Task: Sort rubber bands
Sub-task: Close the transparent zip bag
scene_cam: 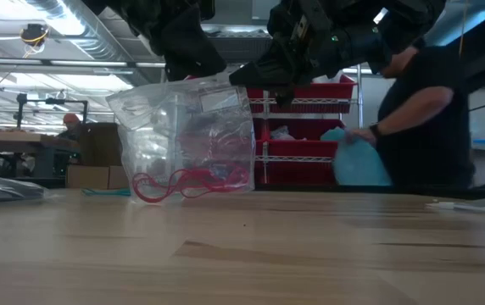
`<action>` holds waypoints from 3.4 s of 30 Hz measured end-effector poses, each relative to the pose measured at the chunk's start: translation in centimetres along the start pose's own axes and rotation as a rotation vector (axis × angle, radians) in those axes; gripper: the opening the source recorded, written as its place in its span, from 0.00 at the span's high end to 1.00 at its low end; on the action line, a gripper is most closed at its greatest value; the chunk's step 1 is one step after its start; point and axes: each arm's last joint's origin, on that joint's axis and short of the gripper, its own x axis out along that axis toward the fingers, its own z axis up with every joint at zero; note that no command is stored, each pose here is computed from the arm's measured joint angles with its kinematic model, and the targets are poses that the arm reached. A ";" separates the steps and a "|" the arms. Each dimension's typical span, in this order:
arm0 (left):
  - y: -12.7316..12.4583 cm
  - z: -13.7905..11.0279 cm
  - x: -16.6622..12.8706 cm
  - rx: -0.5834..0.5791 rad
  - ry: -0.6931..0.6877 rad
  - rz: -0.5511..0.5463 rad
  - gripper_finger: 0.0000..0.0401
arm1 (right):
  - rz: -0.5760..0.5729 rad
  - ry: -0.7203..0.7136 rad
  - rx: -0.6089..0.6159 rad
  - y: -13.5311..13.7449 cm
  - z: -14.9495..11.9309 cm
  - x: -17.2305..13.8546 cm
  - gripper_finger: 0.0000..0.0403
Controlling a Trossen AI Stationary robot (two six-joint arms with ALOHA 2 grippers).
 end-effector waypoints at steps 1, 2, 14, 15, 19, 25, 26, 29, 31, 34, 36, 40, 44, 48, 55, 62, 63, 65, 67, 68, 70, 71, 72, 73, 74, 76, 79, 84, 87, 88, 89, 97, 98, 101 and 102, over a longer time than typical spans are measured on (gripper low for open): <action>0.0 0.0 0.0 0.000 -0.001 0.000 0.77 | 0.000 0.000 0.000 0.0 0.0 0.0 1.00; 0.0 0.0 0.0 0.000 -0.001 0.000 0.78 | 0.000 0.001 0.000 0.0 0.0 0.0 1.00; 0.1 0.0 0.4 0.001 0.000 0.003 0.84 | 0.000 0.000 0.000 0.0 0.0 0.0 1.00; 0.1 -0.1 0.4 0.000 0.003 0.004 0.84 | 0.000 0.000 0.000 0.0 0.0 0.0 1.00; 0.1 -0.1 0.4 0.002 0.003 0.004 0.87 | 0.000 0.000 0.000 0.0 0.0 0.0 1.00; 0.1 -0.1 0.5 0.018 0.008 0.005 0.97 | 0.000 0.000 0.000 0.0 0.0 0.0 1.00; 0.1 -0.1 0.5 0.020 0.009 0.005 0.98 | 0.000 0.001 0.000 0.0 0.0 0.0 1.00; 0.1 -0.2 0.5 0.020 0.013 0.006 0.98 | -0.008 0.000 0.000 0.0 0.0 0.0 1.00; 0.2 -0.3 0.5 0.016 0.023 0.010 0.98 | -0.021 -0.003 0.001 -0.1 0.0 0.0 1.00; 0.0 -0.4 0.5 0.009 0.036 0.011 0.99 | -0.037 -0.005 0.004 -0.1 0.0 0.0 1.00; -0.2 -0.5 0.5 0.012 0.043 0.012 0.99 | -0.061 -0.009 -0.003 -0.2 0.0 0.0 1.00; -0.5 -0.6 0.4 0.015 0.050 0.006 0.99 | -0.062 -0.009 -0.019 -0.1 0.0 0.0 1.00; -0.6 -1.0 0.4 0.017 0.080 0.008 1.00 | -0.065 -0.006 -0.021 -0.2 0.0 0.0 1.00; -0.7 -2.0 0.4 0.013 0.175 0.000 1.00 | -0.090 -0.002 -0.019 -0.3 0.0 -0.1 1.00; -1.0 -2.0 0.3 0.025 0.163 0.018 0.99 | -0.068 0.012 -0.015 -0.2 -0.1 -0.1 1.00; -0.8 -1.7 0.3 0.033 0.142 0.028 0.99 | 0.017 0.117 0.084 -0.2 0.7 -2.3 1.00; -0.8 -1.7 0.3 0.034 0.134 0.031 0.98 | 0.008 0.145 0.114 -0.2 0.5 -2.5 1.00; -0.9 -1.5 0.4 0.040 0.118 0.030 0.98 | -0.005 0.182 0.139 -0.3 0.1 -2.6 1.00; -0.9 -1.4 0.4 0.050 0.102 0.025 0.99 | 0.006 0.173 0.109 -0.2 -0.1 -2.1 1.00; -0.9 -1.3 0.4 0.051 0.093 0.023 0.99 | 0.020 0.164 0.099 0.0 -0.2 -1.8 1.00; -1.0 -1.2 0.4 0.052 0.086 0.021 0.99 | 0.035 0.169 0.081 0.0 -0.9 -1.0 0.98; -1.0 -1.1 0.4 0.051 0.078 0.020 0.99 | 0.046 0.155 0.072 0.1 -1.3 -0.4 0.96; -1.0 -1.1 0.4 0.051 0.074 0.019 0.99 | 0.054 0.142 0.065 0.2 -1.5 0.0 0.93; -1.0 -1.1 0.4 0.051 0.078 0.020 0.99 | 0.060 0.129 0.056 0.3 -1.7 0.4 0.90; -1.0 -1.1 0.4 0.051 0.080 0.021 0.99 | 0.072 0.096 0.037 0.5 -1.7 0.8 0.86; -1.0 -1.2 0.4 0.051 0.082 0.021 0.99 | 0.078 0.064 0.008 0.6 -1.7 1.1 0.78; -1.0 -1.2 0.4 0.050 0.081 0.021 0.99 | 0.050 0.048 -0.019 0.6 -1.4 1.2 0.66; -1.0 -1.1 0.4 0.049 0.079 0.023 0.99 | -0.026 0.054 -0.073 0.5 -0.3 1.5 0.58; -1.0 -1.1 0.4 0.048 0.080 0.023 0.99 | 0.008 0.168 -0.099 0.8 0.4 0.9 0.57; -1.0 -1.1 0.4 0.048 0.079 0.022 0.99 | 0.008 0.203 -0.113 1.0 0.8 0.6 0.57; -1.0 -1.1 0.4 0.048 0.080 0.021 0.99 | 0.002 0.242 -0.126 1.1 1.3 0.2 0.57; -0.9 -1.1 0.4 0.047 0.076 0.021 0.99 | -0.086 0.209 -0.261 1.3 3.6 -0.5 0.57; -0.9 -1.0 0.4 0.047 0.072 0.024 0.99 | -0.081 0.182 -0.271 1.3 3.7 -0.2 0.57; -0.9 -1.0 0.4 0.046 0.072 0.026 0.99 | -0.052 0.185 -0.277 1.2 3.2 0.5 0.57; -0.9 -1.0 0.4 0.047 0.071 0.026 0.99 | -0.035 0.186 -0.275 1.2 3.0 0.7 0.57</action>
